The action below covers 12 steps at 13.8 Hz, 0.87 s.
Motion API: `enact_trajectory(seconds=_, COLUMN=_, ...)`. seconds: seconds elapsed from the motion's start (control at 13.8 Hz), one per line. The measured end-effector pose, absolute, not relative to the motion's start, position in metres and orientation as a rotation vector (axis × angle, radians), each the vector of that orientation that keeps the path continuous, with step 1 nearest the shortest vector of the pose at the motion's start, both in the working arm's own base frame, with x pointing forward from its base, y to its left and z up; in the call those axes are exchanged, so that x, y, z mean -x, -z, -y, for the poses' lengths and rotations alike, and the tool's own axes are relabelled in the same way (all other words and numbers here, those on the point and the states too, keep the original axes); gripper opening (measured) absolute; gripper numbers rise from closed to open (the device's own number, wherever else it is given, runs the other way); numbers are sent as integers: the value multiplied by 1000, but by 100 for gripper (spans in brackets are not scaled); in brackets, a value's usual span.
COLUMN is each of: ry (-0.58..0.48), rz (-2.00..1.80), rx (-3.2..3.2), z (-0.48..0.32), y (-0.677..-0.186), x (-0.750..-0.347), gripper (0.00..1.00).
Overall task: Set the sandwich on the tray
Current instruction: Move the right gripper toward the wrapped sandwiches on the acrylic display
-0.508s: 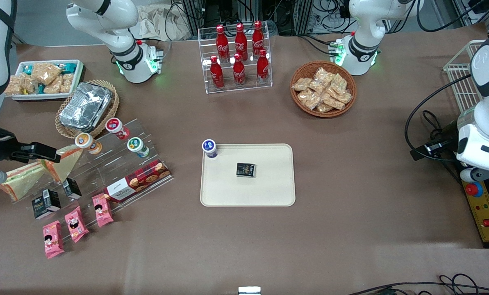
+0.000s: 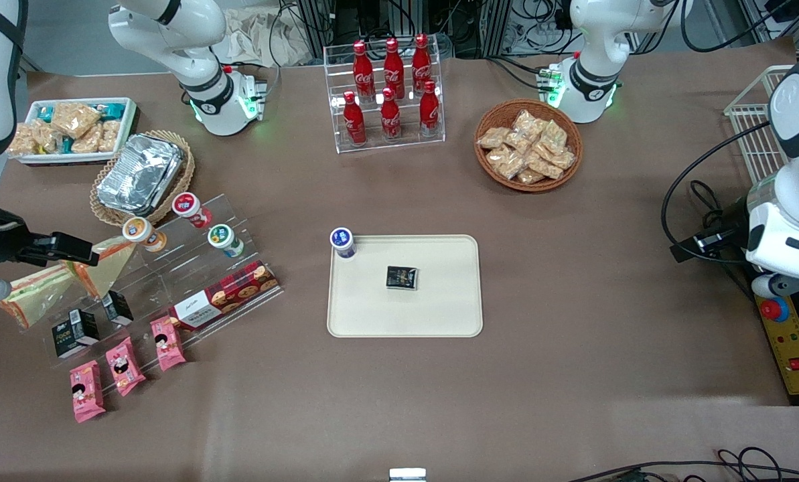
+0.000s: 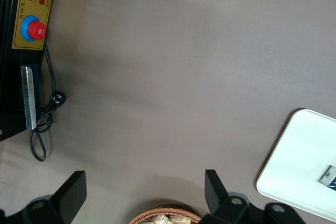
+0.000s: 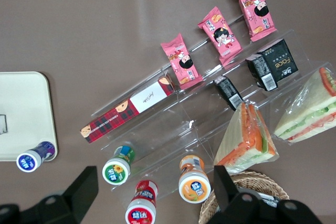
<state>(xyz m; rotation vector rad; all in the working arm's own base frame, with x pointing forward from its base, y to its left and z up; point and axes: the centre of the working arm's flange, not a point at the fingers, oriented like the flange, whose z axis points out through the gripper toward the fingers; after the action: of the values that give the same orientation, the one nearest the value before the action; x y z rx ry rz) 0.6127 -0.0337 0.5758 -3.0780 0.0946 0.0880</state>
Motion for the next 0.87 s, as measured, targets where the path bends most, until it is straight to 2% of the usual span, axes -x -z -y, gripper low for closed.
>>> enact_trajectory(seconds=0.51, ry=-98, rz=-130, rx=3080, z=47, y=-573, x=-611, gripper=98)
enact_trajectory(seconds=0.87, ry=-93, rz=-252, rx=3078, z=93, y=-573, x=-606, gripper=98)
